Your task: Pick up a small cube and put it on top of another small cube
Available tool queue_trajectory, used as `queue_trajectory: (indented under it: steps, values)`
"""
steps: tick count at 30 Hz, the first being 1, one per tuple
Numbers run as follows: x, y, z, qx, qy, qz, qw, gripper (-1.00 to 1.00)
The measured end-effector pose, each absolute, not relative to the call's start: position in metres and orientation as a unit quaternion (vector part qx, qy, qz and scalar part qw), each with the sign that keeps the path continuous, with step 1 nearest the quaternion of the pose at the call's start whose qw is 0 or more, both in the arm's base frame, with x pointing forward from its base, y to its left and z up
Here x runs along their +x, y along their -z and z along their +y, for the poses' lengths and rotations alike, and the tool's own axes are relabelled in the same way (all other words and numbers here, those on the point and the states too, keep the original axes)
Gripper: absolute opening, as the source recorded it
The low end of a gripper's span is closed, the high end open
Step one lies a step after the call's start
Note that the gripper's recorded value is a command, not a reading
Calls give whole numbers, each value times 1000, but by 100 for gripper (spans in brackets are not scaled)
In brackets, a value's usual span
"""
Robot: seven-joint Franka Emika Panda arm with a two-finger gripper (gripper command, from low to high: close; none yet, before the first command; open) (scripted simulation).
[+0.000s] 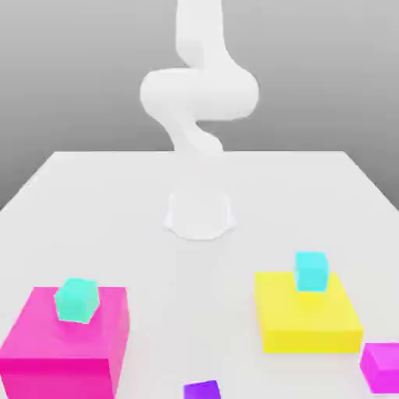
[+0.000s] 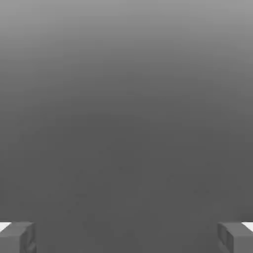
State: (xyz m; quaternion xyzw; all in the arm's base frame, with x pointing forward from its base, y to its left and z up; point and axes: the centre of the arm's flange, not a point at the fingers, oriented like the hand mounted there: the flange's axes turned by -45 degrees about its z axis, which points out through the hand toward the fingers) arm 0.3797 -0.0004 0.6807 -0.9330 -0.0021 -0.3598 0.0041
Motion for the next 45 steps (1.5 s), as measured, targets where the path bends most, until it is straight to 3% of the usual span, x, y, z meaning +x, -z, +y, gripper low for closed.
queue_trajectory:
  steps: [7,15,22,28,32,33,40,45]
  values:
    - [460,-580,1,-961,274,-27,7,0]
    - [518,-448,4,-983,176,-53,7,0]
    - [537,-321,6,-993,88,-76,5,0]
    - [528,-211,6,-995,13,-96,1,0]
    - [526,-151,5,-995,1,-99,0,0]
    - [526,-137,5,-995,0,-99,0,-100]
    - [525,-134,5,-995,0,-99,0,-100]
    - [523,-193,-2,-996,0,-85,0,-100]
